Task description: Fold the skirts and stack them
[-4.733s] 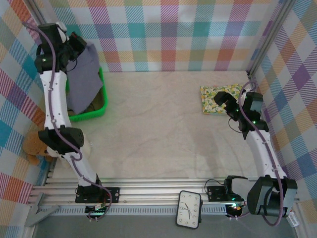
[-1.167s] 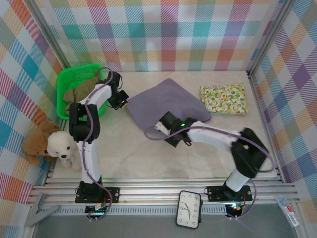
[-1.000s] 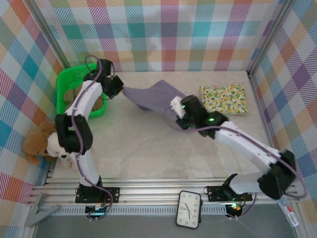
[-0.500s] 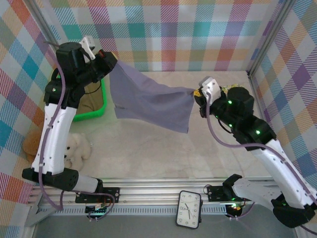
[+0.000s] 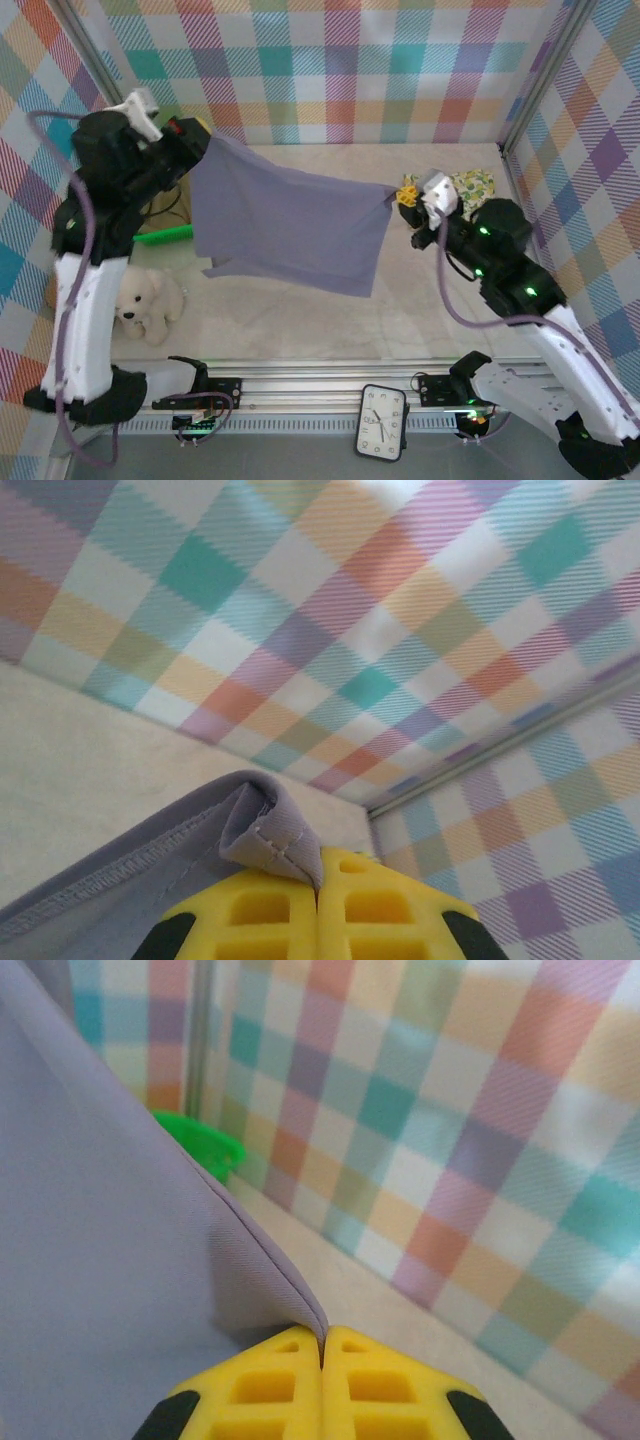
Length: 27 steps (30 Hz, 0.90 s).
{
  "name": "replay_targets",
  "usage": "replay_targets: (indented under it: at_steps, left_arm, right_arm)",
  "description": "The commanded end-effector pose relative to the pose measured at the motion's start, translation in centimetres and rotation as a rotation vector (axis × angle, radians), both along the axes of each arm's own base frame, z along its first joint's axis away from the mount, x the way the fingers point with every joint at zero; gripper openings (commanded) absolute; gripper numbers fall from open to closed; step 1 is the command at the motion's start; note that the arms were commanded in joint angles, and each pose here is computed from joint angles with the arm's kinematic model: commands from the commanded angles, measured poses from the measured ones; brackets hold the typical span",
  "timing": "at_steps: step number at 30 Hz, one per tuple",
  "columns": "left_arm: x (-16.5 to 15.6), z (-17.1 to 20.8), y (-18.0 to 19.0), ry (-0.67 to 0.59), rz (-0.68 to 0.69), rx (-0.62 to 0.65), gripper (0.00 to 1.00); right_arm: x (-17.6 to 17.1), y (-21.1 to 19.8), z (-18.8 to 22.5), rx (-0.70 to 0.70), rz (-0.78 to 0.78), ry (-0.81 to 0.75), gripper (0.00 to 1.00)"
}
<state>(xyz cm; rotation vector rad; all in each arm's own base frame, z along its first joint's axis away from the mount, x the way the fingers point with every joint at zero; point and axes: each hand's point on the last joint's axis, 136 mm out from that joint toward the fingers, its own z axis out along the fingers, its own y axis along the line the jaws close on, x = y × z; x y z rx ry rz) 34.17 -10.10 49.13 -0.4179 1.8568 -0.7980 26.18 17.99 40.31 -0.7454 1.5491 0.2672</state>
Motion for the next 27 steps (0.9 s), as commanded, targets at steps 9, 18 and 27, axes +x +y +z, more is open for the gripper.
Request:
replay_targets:
  at_steps: [9,18,27]
  left_arm:
    - [21.7,-22.0,0.7,0.499,0.119,0.133,0.48]
    - [19.2,-26.4,-5.1,0.627,-0.027,0.189,1.0]
    - [11.5,-31.8,-9.1,0.758,-0.184,0.046,1.0]
  right_arm:
    - [19.6,-3.3,-17.1,0.018,-0.251,0.574,0.26]
    - [19.2,-3.3,-19.8,0.335,-0.438,0.858,0.99]
    - [16.0,-0.1,-22.0,0.573,-0.317,1.041,0.99]
